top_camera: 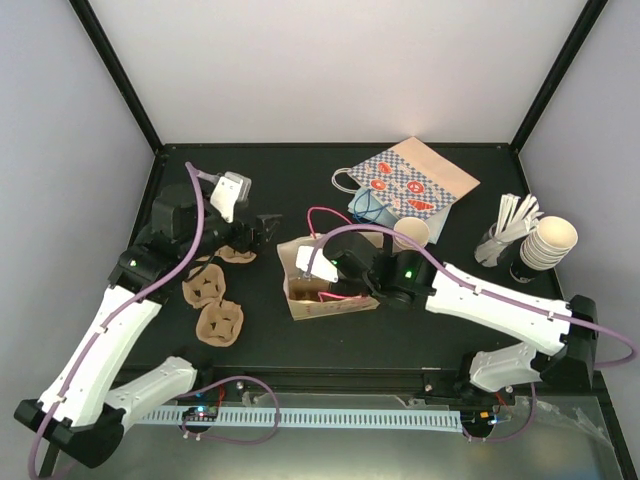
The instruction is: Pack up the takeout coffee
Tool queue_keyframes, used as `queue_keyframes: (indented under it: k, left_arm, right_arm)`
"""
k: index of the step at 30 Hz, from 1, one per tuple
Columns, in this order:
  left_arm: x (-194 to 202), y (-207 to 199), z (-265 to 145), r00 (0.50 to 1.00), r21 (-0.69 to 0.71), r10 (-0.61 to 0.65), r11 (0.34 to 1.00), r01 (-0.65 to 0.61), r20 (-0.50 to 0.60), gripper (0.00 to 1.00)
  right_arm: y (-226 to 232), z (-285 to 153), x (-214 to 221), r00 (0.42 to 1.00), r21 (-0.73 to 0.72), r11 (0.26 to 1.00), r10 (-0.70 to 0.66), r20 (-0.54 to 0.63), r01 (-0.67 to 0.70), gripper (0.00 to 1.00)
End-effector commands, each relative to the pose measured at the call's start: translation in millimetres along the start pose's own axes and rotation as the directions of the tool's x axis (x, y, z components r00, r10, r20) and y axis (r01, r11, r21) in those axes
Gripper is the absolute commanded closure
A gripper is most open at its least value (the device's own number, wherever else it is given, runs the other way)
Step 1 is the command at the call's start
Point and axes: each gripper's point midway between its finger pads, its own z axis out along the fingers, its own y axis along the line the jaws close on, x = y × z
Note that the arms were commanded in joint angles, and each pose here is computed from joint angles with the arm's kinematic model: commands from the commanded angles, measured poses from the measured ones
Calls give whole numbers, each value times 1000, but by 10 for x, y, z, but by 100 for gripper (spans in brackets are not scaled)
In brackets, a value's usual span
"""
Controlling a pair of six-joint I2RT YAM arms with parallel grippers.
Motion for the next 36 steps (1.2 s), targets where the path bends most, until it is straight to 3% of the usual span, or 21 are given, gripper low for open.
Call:
queue_keyframes:
  k: [1, 17, 36]
  left_arm:
    - [8, -175, -119, 999, 91, 49, 995, -50, 10, 1]
    - [-64, -593, -340, 993, 307, 92, 945, -110, 71, 1]
    - [66, -706, -332, 982, 364, 179, 913, -185, 51, 2]
  right_arm:
    - [-157, -261, -126, 996, 19, 998, 58, 74, -60, 96]
    - [-266, -557, -166, 982, 28, 992, 121, 146, -126, 95]
    - [-276, -1202, -97, 905, -36, 961, 269, 329, -272, 92]
